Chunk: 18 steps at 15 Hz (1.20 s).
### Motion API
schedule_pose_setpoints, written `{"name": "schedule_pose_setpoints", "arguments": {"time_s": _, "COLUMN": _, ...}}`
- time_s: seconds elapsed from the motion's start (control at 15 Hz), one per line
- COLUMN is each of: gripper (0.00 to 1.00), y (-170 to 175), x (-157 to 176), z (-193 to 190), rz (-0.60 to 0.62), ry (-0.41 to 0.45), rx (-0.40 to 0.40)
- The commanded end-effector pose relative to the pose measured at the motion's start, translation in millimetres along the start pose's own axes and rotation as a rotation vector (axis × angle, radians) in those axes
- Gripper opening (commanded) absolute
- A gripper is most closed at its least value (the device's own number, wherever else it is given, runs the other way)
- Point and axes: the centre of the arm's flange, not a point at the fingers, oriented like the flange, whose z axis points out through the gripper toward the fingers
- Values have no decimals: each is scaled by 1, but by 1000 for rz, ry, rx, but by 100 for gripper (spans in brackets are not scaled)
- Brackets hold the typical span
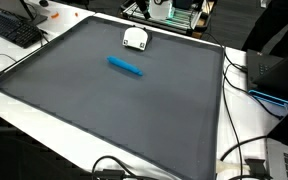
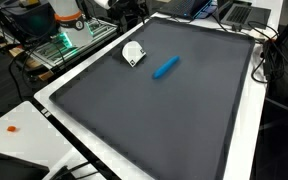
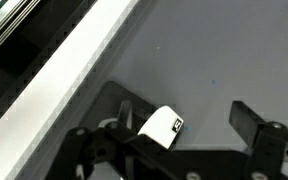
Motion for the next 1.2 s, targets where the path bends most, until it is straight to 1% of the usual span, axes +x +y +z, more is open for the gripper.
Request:
{"name": "schedule_pose_setpoints", "arguments": {"time_s": 0.0, "gripper": 100, "y": 12, "x": 2, "z": 19, "rz": 136, "ry": -15, "rx": 121}}
{"name": "schedule_pose_setpoints", "arguments": {"time_s": 0.13, "gripper": 100, "y": 16, "x": 5, "z": 29, "rz": 172, "ry": 32, "rx": 142}}
{"name": "schedule_pose_setpoints", "arguments": {"time_s": 0.33, "gripper": 100, "y": 26, "x": 6, "z": 39, "rz": 152, "ry": 91, "rx": 102}}
{"name": "schedule_pose_setpoints", "arguments": {"time_s": 0.47, "gripper": 100, "y": 28, "x": 5, "z": 45, "rz": 155, "ry": 86, "rx": 80}}
{"name": "schedule_pose_setpoints", "arguments": {"time_s": 0.6, "gripper": 100, "y": 28, "x": 4, "z": 51, "rz": 154, "ry": 106, "rx": 69}}
{"name": "schedule_pose_setpoints", "arguments": {"time_s": 0.93, "gripper": 100, "y": 22, "x": 5, "z": 67, "rz": 122, "ry": 227, "rx": 66}}
{"name": "schedule_pose_setpoints", "arguments": {"time_s": 1.13, "gripper": 100, "y": 18, "x": 11, "z": 72, "rz": 116, "ry": 311, "rx": 39}}
